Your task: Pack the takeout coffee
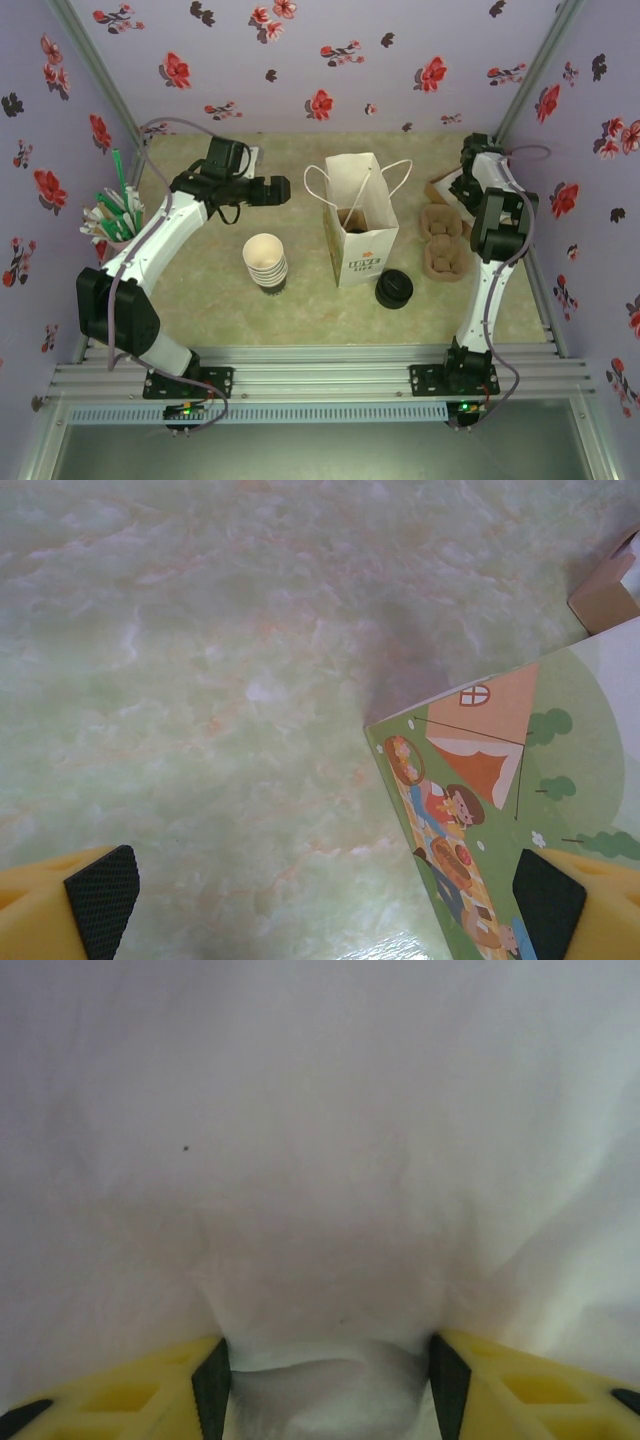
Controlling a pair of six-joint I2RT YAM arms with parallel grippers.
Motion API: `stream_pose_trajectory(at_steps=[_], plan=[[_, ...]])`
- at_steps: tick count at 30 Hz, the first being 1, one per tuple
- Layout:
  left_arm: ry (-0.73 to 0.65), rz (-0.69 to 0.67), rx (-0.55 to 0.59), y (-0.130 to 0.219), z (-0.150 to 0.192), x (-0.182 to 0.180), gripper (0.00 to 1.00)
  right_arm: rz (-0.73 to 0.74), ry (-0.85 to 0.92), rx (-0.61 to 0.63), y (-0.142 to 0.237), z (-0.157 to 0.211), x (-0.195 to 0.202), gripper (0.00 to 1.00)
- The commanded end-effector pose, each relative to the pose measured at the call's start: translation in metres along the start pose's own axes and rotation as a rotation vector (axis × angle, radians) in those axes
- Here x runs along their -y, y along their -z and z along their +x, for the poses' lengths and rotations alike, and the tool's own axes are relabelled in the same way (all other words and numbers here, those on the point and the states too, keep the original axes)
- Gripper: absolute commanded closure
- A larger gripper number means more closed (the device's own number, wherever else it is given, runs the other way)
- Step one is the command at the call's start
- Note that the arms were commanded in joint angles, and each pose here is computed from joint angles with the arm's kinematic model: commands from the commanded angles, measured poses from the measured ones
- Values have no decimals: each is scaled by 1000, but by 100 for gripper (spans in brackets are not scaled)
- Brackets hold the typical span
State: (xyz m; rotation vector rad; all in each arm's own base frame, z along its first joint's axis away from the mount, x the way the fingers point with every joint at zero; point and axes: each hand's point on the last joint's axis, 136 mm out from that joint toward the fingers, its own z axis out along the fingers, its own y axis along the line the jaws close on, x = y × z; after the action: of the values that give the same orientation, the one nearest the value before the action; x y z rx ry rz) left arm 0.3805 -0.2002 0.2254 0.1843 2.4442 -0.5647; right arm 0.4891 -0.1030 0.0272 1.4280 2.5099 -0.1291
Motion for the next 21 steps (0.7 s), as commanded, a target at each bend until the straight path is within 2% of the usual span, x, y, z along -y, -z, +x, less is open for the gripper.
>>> stream_pose_trajectory(at_steps=[1, 8, 13, 21], plan=[[-5, 13, -21, -7, 6, 3, 1, 32, 3, -26, -6, 6, 11, 47], [-8, 17, -19, -7, 5, 5, 1, -15, 3, 35, 26, -11, 4, 60], [-10, 17, -18, -7, 5, 6, 1, -28, 0, 49, 35, -15, 3, 75], [-14, 20, -18, -6, 5, 8, 1, -46, -6, 76, 50, -19, 4, 79]])
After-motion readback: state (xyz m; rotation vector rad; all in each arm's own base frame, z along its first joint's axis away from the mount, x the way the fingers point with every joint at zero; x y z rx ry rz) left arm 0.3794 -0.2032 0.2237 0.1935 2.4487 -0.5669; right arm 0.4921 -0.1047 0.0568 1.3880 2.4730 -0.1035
